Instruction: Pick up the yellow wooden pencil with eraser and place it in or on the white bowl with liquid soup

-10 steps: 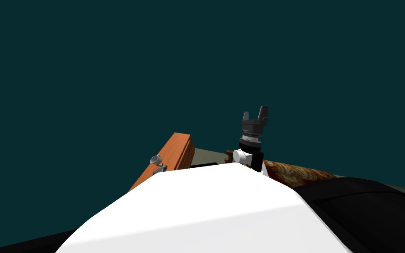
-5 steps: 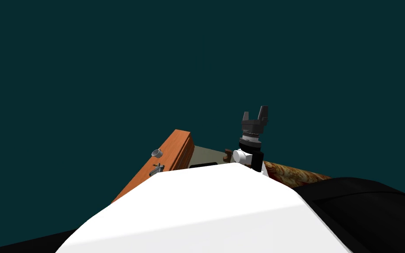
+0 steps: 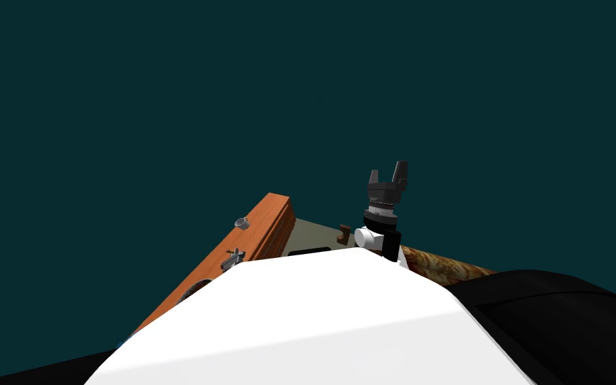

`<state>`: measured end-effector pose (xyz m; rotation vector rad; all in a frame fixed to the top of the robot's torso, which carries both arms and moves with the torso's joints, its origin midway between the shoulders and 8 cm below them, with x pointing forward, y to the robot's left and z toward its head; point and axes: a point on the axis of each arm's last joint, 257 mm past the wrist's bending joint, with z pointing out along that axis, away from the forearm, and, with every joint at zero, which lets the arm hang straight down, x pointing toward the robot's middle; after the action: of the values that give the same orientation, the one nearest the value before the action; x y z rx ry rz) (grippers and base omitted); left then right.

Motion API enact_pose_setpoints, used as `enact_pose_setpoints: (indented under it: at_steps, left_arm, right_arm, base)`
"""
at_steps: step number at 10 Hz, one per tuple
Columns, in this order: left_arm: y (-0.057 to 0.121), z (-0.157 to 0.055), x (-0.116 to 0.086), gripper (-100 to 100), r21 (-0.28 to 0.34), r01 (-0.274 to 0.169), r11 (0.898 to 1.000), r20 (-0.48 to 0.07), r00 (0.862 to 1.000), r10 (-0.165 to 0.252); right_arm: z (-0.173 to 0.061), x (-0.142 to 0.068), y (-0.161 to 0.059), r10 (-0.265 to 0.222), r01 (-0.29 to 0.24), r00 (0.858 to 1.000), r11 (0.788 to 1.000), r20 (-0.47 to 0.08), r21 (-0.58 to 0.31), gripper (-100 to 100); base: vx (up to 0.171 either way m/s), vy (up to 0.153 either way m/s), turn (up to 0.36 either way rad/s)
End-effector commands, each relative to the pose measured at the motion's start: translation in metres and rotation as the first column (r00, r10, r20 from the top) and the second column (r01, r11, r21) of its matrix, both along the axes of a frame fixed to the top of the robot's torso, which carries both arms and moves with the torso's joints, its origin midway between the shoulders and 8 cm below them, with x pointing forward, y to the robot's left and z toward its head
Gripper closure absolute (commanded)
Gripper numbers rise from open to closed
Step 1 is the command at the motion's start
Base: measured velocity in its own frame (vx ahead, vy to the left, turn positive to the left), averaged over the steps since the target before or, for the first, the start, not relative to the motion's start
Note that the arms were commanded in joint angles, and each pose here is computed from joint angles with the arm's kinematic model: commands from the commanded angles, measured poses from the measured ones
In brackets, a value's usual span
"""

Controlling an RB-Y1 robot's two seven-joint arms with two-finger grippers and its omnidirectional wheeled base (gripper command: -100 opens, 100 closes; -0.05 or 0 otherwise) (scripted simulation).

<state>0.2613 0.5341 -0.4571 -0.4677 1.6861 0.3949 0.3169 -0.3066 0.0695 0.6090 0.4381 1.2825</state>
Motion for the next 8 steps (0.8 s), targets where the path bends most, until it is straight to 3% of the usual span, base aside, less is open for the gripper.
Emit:
enact_pose_setpoints:
  at_steps: [1,5,8]
  left_arm:
    - [0.013,0.015,0.002,100,0.024,-0.01,1.0,0.029,1.0,0.01]
    - [0.034,0.039,-0.005,100,0.072,-0.037,0.997,0.082,0.996,0.031]
    - [0.043,0.051,-0.01,100,0.098,-0.053,0.994,0.111,0.993,0.042]
  right_arm:
    - [0.0,0.0,0.0,0.0,0.0,1.0,1.0,0.0,0.0,0]
    - [0.0,0.0,0.0,0.0,0.0,1.0,1.0,0.0,0.0,0]
    - [0.0,0.0,0.0,0.0,0.0,1.0,1.0,0.0,0.0,0]
  base:
    - [-0.087,-0.06,0.125]
    - [-0.144,-0.066,0.095]
    - [-0.048,0.005,0.031]
